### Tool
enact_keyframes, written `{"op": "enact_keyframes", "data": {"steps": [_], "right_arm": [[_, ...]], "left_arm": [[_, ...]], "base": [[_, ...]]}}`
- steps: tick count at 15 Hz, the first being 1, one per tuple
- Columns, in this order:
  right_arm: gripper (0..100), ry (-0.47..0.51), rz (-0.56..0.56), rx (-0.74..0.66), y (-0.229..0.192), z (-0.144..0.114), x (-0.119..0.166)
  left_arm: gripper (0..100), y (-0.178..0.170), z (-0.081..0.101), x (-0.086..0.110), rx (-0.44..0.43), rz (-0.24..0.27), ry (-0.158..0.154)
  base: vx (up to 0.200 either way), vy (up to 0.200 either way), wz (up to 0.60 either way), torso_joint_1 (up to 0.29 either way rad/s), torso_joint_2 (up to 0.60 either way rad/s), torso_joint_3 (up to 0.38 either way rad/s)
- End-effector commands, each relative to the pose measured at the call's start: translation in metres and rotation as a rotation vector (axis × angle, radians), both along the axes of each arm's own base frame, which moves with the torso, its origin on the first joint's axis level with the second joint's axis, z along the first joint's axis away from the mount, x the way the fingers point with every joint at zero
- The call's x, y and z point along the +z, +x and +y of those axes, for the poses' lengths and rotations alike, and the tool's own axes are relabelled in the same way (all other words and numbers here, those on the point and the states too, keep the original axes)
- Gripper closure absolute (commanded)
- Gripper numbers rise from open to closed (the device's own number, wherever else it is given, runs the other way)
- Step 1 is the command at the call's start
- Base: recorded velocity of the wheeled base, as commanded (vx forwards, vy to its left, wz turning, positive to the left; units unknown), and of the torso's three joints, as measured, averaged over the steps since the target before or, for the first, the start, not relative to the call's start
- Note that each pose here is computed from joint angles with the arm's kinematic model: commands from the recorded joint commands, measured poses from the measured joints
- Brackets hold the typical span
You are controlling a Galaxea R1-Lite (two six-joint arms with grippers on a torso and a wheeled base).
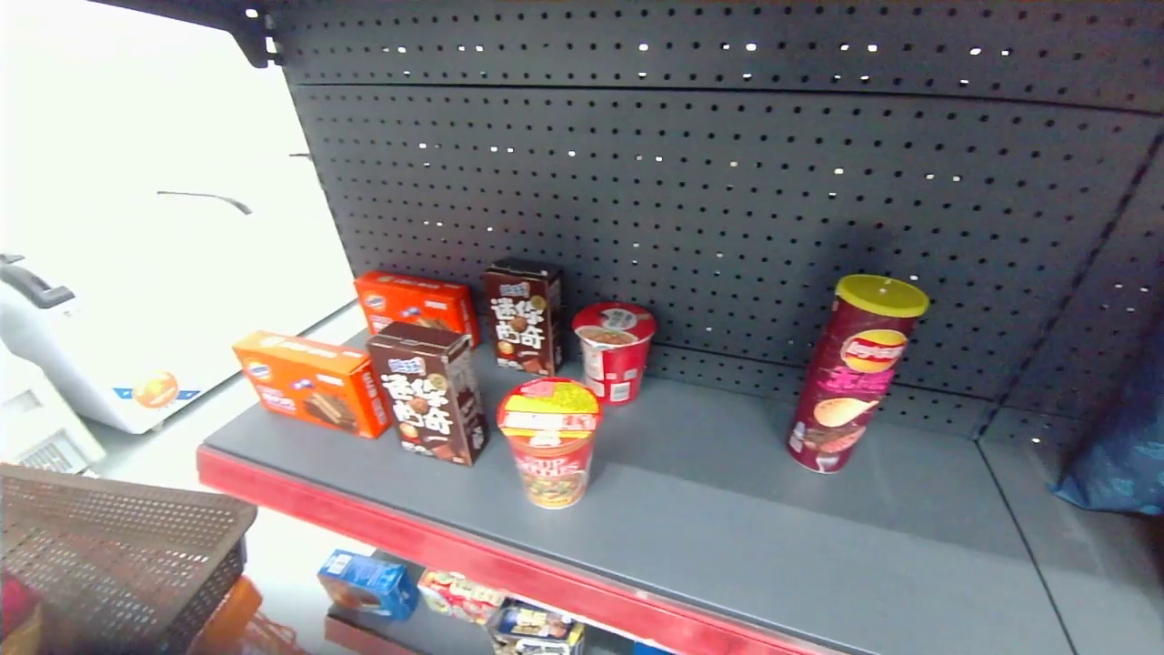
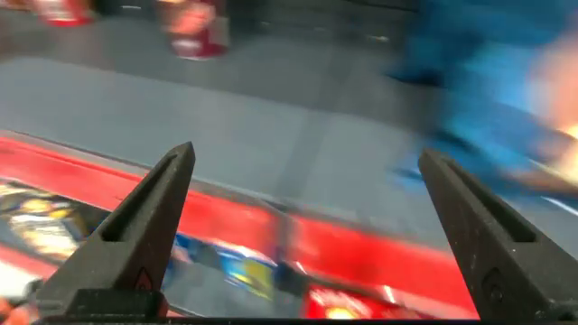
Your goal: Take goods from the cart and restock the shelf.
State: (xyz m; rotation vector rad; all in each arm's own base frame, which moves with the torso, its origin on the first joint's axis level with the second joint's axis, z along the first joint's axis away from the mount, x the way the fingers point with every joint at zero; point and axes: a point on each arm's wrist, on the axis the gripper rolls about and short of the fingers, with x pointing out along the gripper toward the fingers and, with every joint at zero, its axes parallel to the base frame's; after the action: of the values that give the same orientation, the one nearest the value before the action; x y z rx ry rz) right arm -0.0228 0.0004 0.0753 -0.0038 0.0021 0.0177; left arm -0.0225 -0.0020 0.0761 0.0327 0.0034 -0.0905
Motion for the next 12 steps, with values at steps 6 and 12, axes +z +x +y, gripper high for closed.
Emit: {"op": "enact_keyframes", "data": {"steps": [6,12], "right_arm": [[0,-0.001,-0.001,0.001,0.0,0.0,0.0],[0,0.001,-0.001,-0.001,-0.0001,0.0,0.0003]], "left_arm": [[0,0.0001,0.0,0.0,0.0,0.001,0.004],[0,0.0001,0.0,0.0,0.001,0.001,0.002]], "base": [[0.0,0.0,0.6,0.002,0.0,0.003],[0.0,0.0,0.4,-0.001,0.0,0.002]]}}
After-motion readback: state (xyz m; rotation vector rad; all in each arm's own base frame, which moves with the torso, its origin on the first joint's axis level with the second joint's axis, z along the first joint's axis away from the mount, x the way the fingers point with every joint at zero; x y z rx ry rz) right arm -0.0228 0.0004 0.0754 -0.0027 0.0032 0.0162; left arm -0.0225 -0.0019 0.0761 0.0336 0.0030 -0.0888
